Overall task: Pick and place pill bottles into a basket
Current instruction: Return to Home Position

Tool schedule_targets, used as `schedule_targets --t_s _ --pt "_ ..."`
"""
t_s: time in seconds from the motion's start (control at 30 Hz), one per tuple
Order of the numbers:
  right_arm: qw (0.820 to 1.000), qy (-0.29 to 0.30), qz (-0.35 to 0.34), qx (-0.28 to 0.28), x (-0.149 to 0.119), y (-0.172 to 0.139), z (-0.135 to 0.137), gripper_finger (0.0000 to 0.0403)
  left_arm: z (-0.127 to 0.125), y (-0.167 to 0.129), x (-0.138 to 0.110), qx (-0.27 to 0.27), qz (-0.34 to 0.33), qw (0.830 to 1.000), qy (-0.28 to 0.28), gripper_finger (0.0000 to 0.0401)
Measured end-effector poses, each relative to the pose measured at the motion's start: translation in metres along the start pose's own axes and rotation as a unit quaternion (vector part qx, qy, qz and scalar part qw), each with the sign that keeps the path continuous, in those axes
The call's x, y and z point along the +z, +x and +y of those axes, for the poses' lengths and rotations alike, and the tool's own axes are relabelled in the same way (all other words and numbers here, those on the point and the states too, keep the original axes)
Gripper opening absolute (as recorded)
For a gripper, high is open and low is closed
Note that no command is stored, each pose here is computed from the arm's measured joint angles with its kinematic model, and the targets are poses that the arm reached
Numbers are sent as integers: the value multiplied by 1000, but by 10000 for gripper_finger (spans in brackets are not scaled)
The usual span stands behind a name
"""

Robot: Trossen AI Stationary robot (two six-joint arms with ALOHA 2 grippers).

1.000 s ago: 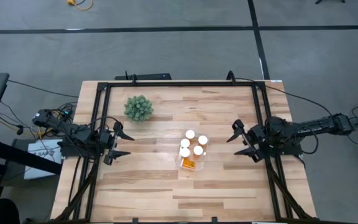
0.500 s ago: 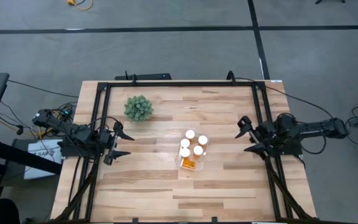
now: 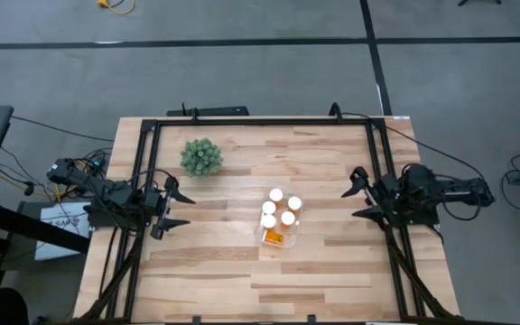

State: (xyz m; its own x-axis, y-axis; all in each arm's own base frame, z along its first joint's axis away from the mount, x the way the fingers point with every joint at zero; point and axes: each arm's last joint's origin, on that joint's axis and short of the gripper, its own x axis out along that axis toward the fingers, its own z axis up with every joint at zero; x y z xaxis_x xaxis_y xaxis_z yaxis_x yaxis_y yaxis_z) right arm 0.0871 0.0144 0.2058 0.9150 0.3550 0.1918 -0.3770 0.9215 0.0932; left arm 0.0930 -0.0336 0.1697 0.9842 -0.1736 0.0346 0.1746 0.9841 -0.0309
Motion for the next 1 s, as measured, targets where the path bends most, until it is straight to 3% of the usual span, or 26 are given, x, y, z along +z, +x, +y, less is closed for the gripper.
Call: schedule_targets --t_s 0.13,0.37,0.5,0.67,0.83,1.0 --pt "996 -25 25 -76 6 -2 -3 270 0 0 0 0 0 1000 0 277" --pt "997 -26 14 -65 0 -1 -3 270 0 0 0 0 0 1000 0 277" --pt "998 -12 -27 -56 -1 1 -2 270 0 0 0 0 0 1000 0 277" --pt "989 -8 -21 -146 -5 0 -6 270 0 0 0 0 0 1000 0 277" --pt "987 -16 -19 -158 -6 0 -7 270 0 0 0 0 0 1000 0 277" --pt "982 4 5 -187 -27 1 -12 270 0 0 0 0 0 1000 0 277"
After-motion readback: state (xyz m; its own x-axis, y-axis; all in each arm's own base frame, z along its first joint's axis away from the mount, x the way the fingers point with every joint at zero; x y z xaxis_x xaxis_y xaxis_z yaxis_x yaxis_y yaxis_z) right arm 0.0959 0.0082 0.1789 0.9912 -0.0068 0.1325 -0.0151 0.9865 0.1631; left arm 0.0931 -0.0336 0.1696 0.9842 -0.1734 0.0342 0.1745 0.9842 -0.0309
